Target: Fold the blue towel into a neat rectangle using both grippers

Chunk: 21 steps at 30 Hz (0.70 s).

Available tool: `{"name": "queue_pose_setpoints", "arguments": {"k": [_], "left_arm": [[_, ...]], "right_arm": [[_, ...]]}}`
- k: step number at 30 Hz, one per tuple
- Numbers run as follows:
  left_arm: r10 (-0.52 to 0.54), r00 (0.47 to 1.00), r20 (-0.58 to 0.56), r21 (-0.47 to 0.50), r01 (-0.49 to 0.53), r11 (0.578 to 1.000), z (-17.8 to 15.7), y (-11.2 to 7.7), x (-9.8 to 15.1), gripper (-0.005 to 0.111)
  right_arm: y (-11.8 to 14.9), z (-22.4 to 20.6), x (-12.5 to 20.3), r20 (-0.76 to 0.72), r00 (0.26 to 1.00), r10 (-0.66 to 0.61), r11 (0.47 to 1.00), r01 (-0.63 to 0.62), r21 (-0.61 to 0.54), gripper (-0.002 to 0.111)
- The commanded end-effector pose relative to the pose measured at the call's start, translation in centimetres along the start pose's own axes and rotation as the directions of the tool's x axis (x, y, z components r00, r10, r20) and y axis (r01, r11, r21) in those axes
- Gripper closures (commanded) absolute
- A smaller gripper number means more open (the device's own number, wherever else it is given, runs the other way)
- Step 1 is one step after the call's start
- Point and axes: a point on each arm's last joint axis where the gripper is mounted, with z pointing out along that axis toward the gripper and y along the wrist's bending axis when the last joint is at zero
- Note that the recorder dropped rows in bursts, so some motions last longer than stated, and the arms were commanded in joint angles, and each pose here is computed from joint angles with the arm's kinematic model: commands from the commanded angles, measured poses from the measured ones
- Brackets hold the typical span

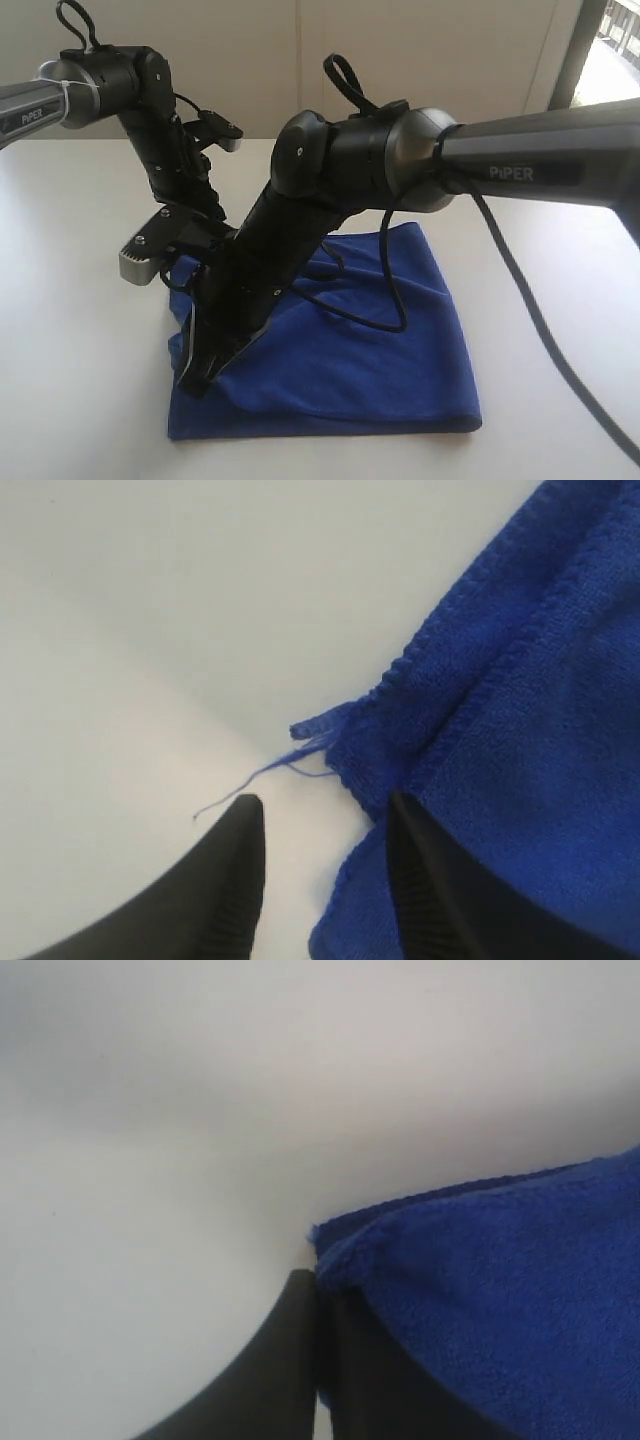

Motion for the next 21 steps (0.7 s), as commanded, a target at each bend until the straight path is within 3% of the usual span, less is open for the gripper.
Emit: {"name": "queue_pose_setpoints", "arguments": {"k": [1, 16, 18, 21], "left_arm": [[-0.001, 1.0, -0.015, 0.016, 0.001, 1.0, -0.2, -0.4, 0.0, 0.061], [-0.005, 1.0, -0.03, 0.013, 0.006, 1.0, -0.3, 0.0, 0.3, 0.061], [-0.009, 0.999, -0.031, 0.01, 0.009, 1.0, -0.3, 0.2, 0.5, 0.061], [-0.03, 0.999, -0.033, 0.009, 0.03, 1.0, -0.3, 0.5, 0.7, 0.061]], "right_arm": [[0.1, -0.2, -0.2, 0.003, 1.0, -0.002, 1.0, 0.002, 0.003, 0.108], [-0.2, 4.3, 0.6, -0.029, 0.998, 0.062, 0.996, -0.064, -0.063, 0.108], [0.1, 4.4, 0.3, -0.016, 0.998, 0.054, 0.997, -0.055, -0.061, 0.103], [0.1, 4.5, 0.1, 0.0, 0.999, 0.05, 0.998, -0.05, -0.048, 0.083]]}}
